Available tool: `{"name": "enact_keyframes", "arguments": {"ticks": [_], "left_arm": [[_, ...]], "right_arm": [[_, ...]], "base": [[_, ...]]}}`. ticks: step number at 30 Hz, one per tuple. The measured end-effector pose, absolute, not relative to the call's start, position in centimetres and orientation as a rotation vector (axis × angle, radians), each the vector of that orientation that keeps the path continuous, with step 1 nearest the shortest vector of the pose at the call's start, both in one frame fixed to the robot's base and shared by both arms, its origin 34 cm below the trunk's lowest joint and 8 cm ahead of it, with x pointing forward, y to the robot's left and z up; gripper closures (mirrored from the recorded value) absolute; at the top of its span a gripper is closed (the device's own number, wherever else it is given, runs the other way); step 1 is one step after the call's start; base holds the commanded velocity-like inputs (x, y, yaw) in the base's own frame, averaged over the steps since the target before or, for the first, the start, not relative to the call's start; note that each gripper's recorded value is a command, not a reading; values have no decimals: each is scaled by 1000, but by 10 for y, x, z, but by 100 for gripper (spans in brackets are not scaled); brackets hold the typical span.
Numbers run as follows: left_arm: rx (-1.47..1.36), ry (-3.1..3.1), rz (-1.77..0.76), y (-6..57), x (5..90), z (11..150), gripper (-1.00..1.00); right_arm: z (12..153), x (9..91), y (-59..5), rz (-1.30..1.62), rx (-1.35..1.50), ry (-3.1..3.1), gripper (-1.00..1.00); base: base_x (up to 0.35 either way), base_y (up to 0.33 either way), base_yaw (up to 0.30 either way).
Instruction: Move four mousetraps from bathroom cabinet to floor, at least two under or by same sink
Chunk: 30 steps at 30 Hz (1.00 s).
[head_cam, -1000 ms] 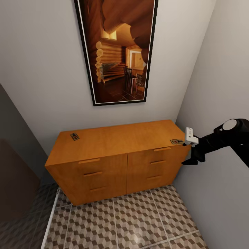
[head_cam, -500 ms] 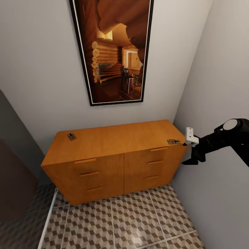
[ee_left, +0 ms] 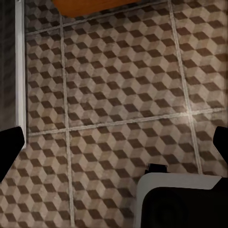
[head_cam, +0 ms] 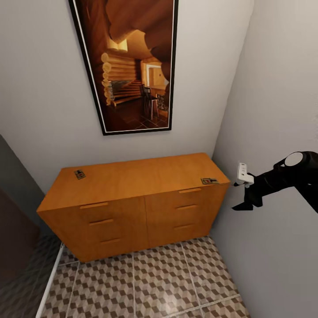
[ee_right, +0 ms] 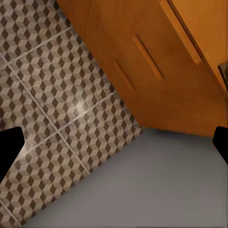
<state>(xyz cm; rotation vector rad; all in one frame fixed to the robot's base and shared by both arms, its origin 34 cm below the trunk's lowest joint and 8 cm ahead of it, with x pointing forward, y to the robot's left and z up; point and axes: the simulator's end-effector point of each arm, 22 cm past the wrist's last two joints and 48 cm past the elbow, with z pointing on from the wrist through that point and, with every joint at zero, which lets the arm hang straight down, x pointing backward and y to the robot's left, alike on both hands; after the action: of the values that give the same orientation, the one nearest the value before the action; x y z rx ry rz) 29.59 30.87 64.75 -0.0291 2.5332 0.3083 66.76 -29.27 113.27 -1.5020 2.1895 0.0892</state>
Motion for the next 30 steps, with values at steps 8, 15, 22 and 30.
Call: {"name": "enact_keyframes", "arguments": {"ticks": [8, 15, 22, 30], "left_arm": [[-29, 2533, 309, 309, 296, 648, -100], [-29, 2533, 310, 309, 296, 648, -100], [-29, 2533, 310, 310, 296, 648, -100], [-28, 2533, 311, 310, 296, 648, -100]], "right_arm": [[1132, 667, -292, 90, -1503, 2190, -100], [1132, 667, -293, 89, -1503, 2192, -100], [1132, 667, -293, 87, -1504, 2193, -100], [1132, 667, -293, 86, -1503, 2194, -100]], "base": [[0, -84, 0], [63, -13, 0], [163, -2, 0], [195, 0, 0]]}}
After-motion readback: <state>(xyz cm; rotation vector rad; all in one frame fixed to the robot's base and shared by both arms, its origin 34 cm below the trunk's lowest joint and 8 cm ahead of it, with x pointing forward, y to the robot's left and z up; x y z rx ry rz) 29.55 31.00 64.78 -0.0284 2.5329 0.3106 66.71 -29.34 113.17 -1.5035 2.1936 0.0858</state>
